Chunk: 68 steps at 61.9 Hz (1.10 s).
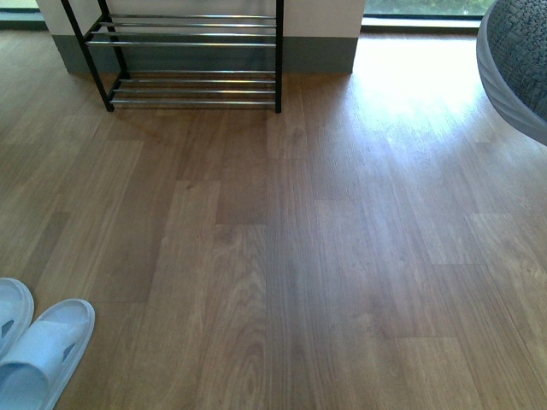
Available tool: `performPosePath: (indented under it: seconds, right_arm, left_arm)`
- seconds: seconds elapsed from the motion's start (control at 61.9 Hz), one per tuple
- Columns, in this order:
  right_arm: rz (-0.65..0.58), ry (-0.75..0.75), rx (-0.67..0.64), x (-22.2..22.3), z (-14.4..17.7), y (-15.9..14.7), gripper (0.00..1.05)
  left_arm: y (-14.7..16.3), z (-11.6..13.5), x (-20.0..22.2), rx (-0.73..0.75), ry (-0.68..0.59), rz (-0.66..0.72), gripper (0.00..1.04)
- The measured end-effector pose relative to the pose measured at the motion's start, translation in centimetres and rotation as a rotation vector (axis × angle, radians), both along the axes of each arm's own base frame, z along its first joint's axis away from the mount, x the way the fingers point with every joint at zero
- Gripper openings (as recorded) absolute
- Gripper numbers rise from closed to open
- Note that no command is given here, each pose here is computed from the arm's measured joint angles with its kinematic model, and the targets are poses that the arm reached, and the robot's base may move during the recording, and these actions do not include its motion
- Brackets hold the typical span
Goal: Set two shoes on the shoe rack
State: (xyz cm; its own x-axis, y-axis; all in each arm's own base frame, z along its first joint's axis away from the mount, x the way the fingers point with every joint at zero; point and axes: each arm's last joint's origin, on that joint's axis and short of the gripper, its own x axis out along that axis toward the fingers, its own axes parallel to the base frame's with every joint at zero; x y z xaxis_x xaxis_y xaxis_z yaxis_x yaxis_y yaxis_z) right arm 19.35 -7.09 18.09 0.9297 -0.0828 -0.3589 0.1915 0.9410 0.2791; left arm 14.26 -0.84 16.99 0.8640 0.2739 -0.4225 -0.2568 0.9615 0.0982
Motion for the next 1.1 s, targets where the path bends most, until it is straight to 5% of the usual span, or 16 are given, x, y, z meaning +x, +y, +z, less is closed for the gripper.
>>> performPosePath:
  seconds: [1.099]
  right_arm:
    - [0.000, 0.001, 0.000, -0.02, -0.03, 0.01, 0.01]
  left_arm:
    - [-0.05, 0.00, -0.01, 0.000, 0.000, -0.004, 0.03]
